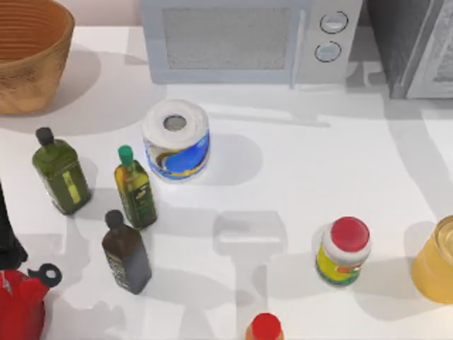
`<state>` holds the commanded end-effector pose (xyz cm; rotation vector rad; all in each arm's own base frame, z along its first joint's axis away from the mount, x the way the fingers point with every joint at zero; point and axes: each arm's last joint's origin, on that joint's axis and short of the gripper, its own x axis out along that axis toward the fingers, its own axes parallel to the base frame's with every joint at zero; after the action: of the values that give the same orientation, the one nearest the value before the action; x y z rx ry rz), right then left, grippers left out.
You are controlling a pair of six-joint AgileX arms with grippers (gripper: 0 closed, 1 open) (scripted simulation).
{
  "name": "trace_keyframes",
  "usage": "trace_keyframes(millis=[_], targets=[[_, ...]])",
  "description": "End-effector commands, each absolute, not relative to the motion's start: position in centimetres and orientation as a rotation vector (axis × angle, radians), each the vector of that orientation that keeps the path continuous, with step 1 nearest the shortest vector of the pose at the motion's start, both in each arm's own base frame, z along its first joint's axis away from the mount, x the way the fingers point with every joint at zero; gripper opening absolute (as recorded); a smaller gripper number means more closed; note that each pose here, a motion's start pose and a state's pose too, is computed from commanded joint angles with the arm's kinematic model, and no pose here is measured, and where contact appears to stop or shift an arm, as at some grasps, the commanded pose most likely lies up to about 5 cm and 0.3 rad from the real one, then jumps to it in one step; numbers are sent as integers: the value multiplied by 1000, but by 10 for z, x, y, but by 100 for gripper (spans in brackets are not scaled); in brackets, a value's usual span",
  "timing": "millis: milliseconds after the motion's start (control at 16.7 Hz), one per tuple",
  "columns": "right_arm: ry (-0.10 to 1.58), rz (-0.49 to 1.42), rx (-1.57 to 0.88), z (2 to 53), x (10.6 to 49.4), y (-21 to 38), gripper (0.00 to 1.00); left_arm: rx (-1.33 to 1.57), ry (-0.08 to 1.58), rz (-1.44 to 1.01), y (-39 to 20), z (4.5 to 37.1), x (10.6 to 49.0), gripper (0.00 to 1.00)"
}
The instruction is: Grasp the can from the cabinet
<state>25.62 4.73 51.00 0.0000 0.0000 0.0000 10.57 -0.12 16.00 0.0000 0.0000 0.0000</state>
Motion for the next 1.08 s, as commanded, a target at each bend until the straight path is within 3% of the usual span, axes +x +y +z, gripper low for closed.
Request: trace_keyframes(millis=[1080], targets=[[-10,-6,-2,484,305,63,100,0,0,0,-1,160,106,100]])
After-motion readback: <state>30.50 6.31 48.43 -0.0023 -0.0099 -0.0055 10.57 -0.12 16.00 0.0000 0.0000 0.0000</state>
